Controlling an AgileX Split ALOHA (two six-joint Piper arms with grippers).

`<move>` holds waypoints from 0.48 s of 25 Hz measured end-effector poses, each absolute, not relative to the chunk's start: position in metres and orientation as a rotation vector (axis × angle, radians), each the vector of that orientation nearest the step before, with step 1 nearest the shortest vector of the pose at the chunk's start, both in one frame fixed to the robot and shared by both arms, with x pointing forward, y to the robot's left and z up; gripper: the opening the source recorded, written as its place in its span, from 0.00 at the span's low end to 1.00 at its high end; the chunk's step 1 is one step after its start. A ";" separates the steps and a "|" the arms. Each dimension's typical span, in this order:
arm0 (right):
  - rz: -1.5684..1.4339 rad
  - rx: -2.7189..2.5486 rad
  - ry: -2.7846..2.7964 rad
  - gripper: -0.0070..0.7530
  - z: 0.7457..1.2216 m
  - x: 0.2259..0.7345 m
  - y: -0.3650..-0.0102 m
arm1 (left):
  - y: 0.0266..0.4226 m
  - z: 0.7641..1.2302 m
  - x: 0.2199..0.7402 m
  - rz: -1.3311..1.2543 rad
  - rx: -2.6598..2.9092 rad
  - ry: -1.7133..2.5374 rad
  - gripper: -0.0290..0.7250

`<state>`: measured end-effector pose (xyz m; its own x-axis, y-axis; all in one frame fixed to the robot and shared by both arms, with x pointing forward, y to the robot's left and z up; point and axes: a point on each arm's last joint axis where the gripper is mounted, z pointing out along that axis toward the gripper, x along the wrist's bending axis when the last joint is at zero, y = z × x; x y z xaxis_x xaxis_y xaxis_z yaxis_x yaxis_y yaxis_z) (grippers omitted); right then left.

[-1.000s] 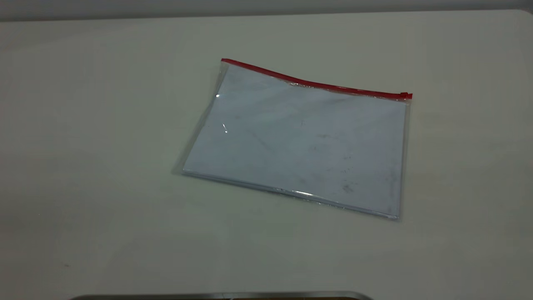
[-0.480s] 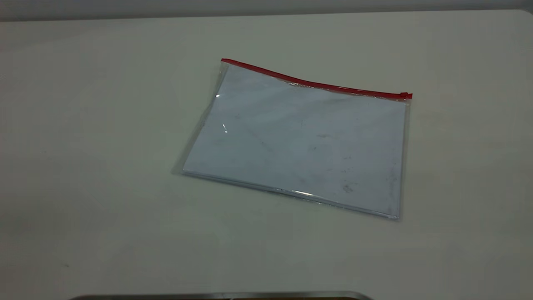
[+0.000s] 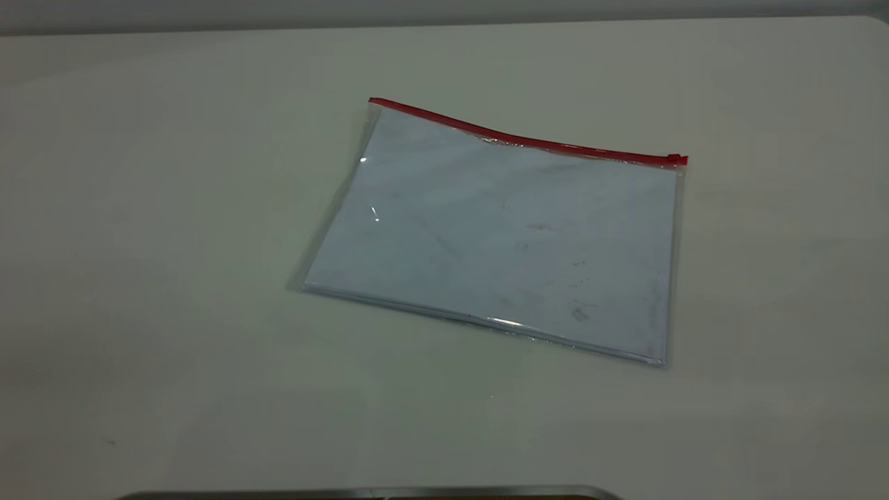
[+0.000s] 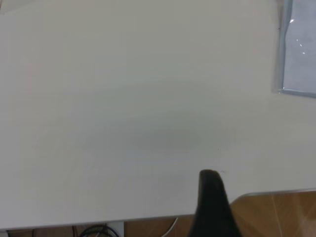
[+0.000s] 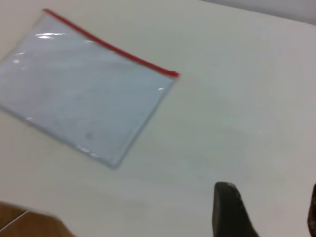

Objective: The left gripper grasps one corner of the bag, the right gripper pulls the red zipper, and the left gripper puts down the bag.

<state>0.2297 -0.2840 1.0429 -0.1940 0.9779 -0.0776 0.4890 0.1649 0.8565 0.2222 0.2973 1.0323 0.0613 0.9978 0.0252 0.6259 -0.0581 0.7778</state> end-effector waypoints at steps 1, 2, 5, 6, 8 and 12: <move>0.934 1.403 1.774 0.56 1.043 0.230 -0.284 | 0.297 1.032 0.222 0.803 1.749 1.625 0.82; 0.933 1.406 1.771 0.56 1.043 0.230 -0.284 | 0.297 1.032 0.222 0.803 1.749 1.625 0.82; 0.935 1.432 1.753 0.56 1.043 0.230 -0.285 | 0.297 1.032 0.222 0.803 1.749 1.625 0.82; 0.932 1.447 1.742 0.56 1.043 0.230 -0.286 | 0.297 1.032 0.222 0.803 1.749 1.625 0.82; 0.923 1.471 1.721 0.56 1.042 0.230 -0.287 | 0.297 1.032 0.222 0.803 1.749 1.625 0.82; 0.912 1.497 1.697 0.56 1.042 0.230 -0.289 | 0.297 1.032 0.222 0.801 1.749 1.625 0.82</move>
<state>0.2301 -0.2893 1.0422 -0.0999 0.9940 -0.0442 0.5113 0.0894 0.8547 0.2221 0.2971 1.0322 0.0623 0.9978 0.0237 0.6264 -0.0576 0.7774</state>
